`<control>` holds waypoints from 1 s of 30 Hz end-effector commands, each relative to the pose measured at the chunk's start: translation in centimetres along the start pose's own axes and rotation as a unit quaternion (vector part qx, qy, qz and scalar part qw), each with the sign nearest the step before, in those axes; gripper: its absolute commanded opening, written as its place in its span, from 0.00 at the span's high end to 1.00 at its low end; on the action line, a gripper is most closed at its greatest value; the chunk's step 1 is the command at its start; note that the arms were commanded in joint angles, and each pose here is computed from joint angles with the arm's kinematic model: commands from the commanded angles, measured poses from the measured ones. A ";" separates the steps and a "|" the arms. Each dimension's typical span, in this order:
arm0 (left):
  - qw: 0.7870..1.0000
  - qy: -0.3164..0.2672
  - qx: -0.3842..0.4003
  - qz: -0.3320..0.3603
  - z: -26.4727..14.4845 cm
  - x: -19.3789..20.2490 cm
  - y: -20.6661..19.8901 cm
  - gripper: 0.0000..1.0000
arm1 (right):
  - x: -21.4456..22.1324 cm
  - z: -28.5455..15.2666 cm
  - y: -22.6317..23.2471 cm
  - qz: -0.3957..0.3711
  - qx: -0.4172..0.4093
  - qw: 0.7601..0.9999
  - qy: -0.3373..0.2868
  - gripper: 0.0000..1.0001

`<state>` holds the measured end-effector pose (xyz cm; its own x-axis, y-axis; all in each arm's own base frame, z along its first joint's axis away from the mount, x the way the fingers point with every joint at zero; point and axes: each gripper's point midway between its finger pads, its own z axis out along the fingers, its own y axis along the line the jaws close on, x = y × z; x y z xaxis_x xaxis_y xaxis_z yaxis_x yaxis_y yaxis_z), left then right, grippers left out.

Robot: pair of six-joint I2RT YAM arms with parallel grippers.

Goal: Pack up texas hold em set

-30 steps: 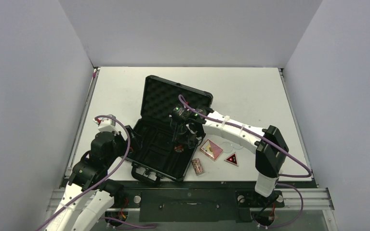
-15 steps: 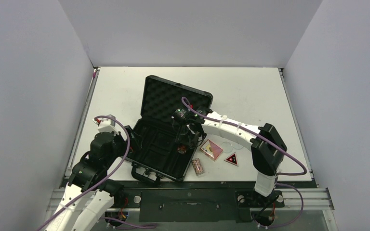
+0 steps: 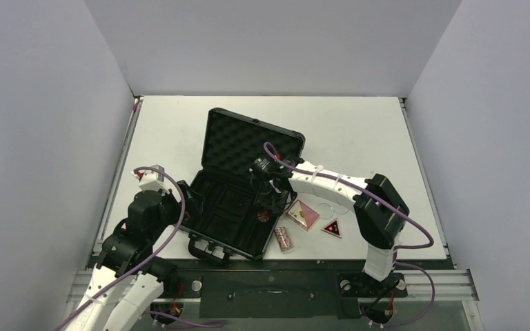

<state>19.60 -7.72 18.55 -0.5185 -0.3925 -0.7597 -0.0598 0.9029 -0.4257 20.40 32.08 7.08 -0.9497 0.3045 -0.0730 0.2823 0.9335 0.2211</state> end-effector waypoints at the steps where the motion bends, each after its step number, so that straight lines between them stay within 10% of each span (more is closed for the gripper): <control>1: 1.000 -0.017 0.006 0.001 -0.2 -0.8 -0.2 0.04 | -1.0 -0.9 1.0 0.017 -0.028 0.999 -0.016 0.70; 12: 1.000 -0.013 0.008 0.001 0.0 -0.8 -0.3 0.04 | -1.2 -1.0 0.2 0.019 -0.023 0.999 -0.024 0.37; 30: 0.997 -0.072 -0.021 0.024 -0.9 -2.5 1.3 0.04 | -2.8 -6.9 3.2 -0.108 -0.036 0.987 -0.112 0.39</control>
<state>19.68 -6.86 18.74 -0.4910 -0.3702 -0.7886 -0.0626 0.9178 -0.3920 22.69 33.47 11.35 -0.9515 0.2084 -0.2263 0.1471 0.9543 0.2601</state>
